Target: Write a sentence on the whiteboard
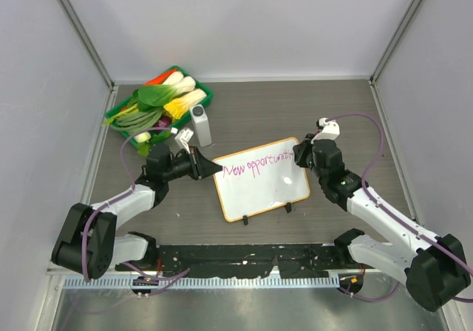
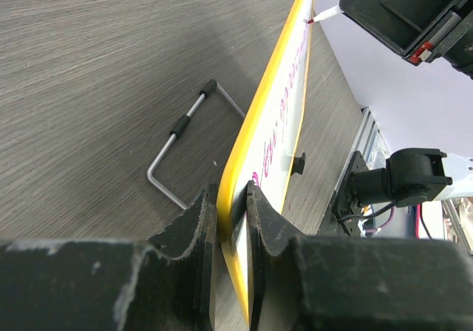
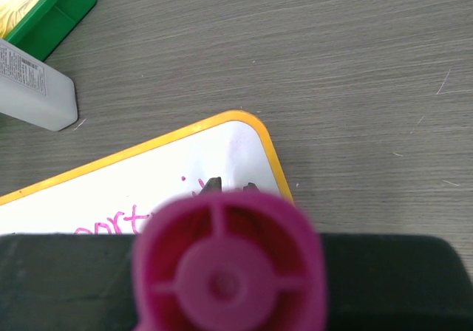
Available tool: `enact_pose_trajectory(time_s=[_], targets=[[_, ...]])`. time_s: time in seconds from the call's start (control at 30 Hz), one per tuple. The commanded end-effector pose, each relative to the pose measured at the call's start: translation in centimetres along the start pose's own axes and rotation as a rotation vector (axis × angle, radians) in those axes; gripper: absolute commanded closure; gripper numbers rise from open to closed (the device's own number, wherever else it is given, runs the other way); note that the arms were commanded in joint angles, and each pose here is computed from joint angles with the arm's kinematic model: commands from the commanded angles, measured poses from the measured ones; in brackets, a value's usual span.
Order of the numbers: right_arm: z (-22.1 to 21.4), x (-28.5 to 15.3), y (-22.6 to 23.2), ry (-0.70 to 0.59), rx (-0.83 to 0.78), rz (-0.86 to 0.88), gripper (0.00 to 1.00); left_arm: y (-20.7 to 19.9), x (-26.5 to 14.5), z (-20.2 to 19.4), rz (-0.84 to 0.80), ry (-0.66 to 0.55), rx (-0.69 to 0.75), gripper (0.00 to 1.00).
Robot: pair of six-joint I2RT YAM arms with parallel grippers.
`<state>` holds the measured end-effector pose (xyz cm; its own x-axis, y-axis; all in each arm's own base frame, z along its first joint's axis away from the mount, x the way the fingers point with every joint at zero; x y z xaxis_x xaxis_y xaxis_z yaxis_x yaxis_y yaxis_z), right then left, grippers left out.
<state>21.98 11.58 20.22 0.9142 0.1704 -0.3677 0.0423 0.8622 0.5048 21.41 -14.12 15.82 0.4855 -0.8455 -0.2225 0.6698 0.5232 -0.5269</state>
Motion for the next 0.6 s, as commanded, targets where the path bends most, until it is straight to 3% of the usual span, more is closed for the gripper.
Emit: enact_pose_trajectory(time_s=[0.0, 0.57], targets=[[-0.94, -0.38, -0.99, 0.04, -0.018, -0.026, 0.99, 0.74, 0.11, -0.39, 0.057, 0.014, 0.059, 1.0], [-0.67, -0.75, -1.36, 0.009, -0.022, -0.059, 0.99, 0.65, 0.06, -0.28, 0.055, 0.01, 0.061, 1.0]])
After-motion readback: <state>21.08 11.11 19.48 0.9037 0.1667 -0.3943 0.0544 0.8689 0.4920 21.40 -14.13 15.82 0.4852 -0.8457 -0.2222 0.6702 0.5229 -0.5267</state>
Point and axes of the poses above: each gripper's point midway between its finger pads, its own x axis out along the fingers, its own y axis along the line the jaws close on, z = x × y, the point moved 10 cm from there along -x, back along the fingers, and after that the axes turned 13 degrees about x, right-handed, at the moved point
